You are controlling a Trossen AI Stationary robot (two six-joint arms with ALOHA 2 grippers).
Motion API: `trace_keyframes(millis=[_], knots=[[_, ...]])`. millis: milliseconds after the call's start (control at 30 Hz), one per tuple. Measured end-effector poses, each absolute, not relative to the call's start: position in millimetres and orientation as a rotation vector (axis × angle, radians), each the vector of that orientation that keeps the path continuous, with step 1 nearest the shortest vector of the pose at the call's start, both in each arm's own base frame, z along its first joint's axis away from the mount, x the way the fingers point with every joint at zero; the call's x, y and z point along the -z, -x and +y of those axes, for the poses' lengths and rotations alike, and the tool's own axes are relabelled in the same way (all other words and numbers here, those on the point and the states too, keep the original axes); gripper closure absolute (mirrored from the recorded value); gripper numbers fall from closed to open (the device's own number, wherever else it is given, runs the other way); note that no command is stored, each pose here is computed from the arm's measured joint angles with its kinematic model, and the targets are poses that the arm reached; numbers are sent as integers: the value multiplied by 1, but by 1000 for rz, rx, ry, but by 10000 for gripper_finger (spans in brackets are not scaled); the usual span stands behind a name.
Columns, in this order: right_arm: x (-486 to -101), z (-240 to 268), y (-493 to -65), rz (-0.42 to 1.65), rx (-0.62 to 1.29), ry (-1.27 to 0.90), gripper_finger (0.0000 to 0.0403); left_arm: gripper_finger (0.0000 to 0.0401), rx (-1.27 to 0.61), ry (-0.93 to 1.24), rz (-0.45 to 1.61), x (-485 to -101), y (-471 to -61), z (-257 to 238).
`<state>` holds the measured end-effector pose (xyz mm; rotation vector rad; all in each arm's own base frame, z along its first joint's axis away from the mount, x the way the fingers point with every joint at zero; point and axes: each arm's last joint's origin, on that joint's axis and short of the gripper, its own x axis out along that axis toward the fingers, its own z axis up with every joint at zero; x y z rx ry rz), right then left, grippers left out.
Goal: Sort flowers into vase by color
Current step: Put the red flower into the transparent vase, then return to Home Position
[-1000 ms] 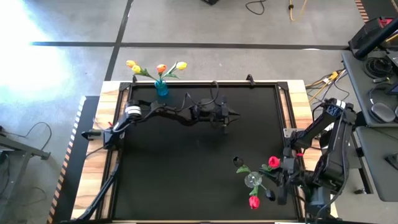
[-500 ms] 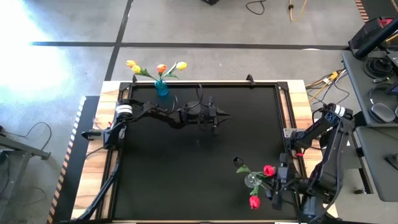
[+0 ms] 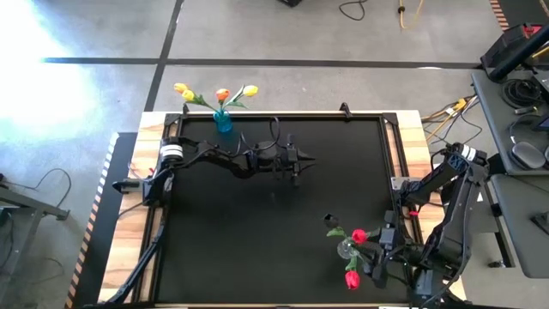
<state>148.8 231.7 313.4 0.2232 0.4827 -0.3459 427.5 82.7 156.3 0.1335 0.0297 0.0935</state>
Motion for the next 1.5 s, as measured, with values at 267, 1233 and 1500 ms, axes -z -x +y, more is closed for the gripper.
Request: trace_keyframes(millis=[267,1233,1500], knots=[[-331,231,-147,533,312,-226,231,354,-93,-134,30,-156,-428,83],[-399,203,-145,511,259,71,243,363,-74,-150,23,-184,-334,63],[-421,159,-149,489,331,192,324,363,-84,-140,2,-193,-283,53]])
